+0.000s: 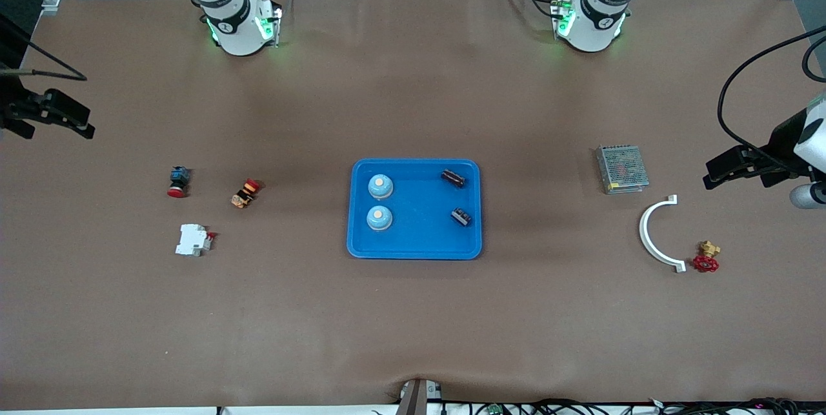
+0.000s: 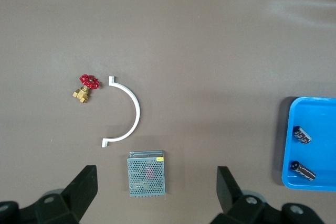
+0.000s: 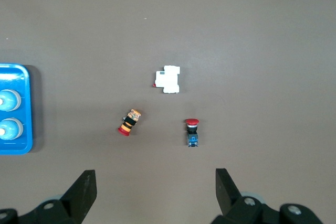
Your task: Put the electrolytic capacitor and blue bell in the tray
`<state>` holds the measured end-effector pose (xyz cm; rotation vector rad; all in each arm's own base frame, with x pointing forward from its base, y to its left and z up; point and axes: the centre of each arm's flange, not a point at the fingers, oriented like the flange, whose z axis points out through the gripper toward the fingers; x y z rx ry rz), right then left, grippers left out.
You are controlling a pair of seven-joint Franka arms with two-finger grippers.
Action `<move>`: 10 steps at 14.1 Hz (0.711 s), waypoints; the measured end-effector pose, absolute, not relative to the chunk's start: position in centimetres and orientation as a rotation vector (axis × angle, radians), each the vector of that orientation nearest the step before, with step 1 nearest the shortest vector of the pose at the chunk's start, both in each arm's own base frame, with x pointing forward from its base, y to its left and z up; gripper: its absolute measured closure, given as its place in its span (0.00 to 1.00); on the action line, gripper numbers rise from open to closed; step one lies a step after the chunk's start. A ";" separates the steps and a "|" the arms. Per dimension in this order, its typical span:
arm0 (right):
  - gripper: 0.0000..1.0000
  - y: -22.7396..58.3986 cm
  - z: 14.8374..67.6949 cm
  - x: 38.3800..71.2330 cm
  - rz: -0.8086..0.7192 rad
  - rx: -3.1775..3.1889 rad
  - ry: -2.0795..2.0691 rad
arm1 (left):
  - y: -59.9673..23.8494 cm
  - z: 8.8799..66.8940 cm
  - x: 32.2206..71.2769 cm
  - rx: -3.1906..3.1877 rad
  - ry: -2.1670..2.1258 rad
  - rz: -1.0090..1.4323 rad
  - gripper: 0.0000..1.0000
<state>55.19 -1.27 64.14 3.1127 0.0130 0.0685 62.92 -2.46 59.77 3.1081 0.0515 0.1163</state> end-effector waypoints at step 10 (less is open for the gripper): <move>0.00 1.1 68.8 54.6 0.224 3.102 0.077 | -6.4 59.2 62.8 3.118 -0.049 0.102 0.00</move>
